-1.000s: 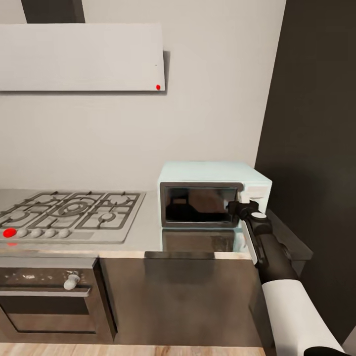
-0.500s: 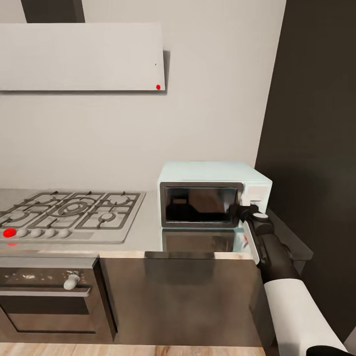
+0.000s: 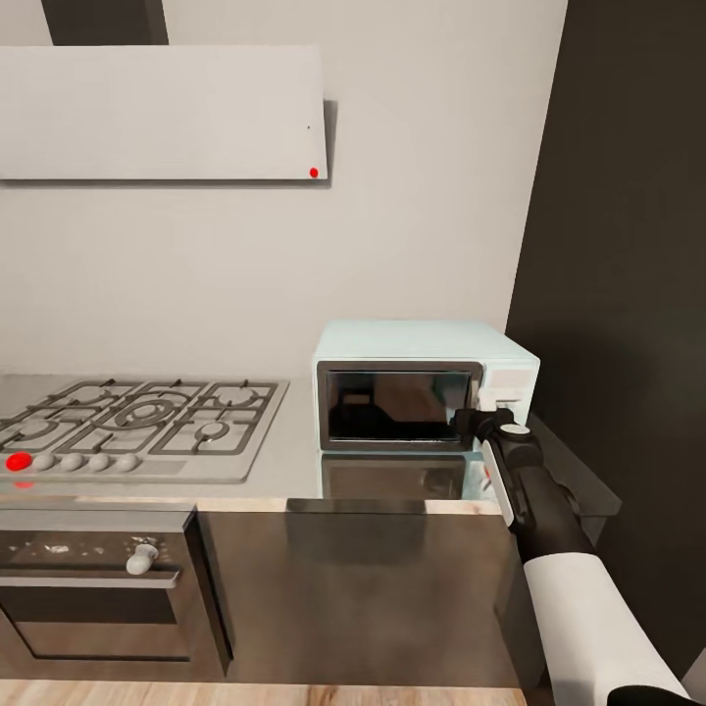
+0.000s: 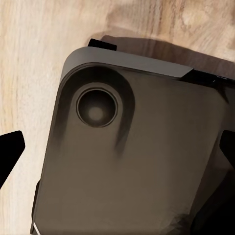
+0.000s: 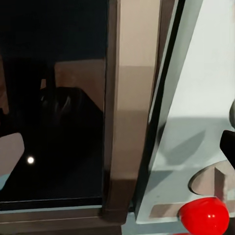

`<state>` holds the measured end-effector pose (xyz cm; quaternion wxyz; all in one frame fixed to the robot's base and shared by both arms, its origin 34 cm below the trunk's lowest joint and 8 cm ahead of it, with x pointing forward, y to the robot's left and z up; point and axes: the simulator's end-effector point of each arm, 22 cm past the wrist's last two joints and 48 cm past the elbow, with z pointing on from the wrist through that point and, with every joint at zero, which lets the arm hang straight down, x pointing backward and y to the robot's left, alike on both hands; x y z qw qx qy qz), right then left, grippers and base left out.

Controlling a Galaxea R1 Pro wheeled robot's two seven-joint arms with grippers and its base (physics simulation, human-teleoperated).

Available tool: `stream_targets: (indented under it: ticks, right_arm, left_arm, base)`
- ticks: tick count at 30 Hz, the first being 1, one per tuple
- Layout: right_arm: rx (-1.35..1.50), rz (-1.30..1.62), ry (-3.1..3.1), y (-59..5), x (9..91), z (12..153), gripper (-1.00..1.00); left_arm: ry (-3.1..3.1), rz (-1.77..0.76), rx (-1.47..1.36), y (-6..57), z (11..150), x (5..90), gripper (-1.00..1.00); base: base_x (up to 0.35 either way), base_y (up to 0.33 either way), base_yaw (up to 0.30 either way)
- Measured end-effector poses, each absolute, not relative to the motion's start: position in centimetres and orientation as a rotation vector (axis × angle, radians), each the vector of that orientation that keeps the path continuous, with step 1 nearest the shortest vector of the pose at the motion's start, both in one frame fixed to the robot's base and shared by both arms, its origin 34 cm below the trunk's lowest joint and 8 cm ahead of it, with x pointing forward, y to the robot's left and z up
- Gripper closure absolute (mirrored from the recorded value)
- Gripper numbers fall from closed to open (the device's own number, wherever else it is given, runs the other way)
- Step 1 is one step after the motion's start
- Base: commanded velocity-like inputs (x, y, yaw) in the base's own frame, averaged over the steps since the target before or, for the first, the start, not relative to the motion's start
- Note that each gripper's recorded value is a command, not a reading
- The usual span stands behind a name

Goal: In the kitchen, take the popcorn bag from the countertop, put it into the microwave, and heat it until the popcorn is cooked so the cooked popcorn ends up inside the bag.

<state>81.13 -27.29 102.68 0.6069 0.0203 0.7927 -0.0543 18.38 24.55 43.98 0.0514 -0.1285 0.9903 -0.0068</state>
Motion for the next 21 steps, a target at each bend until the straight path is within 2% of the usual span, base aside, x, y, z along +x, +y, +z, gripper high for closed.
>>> stream_targets:
  ticks: [2,3,21]
  right_arm:
    - [0.048,-0.126,1.831,-27.30,81.12,102.66,-1.00]
    - [0.048,-0.126,1.830,-27.31,81.12,102.67,1.00]
    - [0.043,-0.135,1.826,-27.44,81.12,102.97,1.00]
  left_arm:
    - [3.013,-0.021,-0.391,24.55,43.98,18.38,-1.00]
    - [3.013,-0.021,-0.391,24.55,43.98,18.38,-1.00]
    - [3.013,-0.021,-0.391,24.55,43.98,18.38,-1.00]
  base:
    - [0.000,0.000,0.000]
    - [0.000,0.000,0.000]
    - [0.000,0.000,0.000]
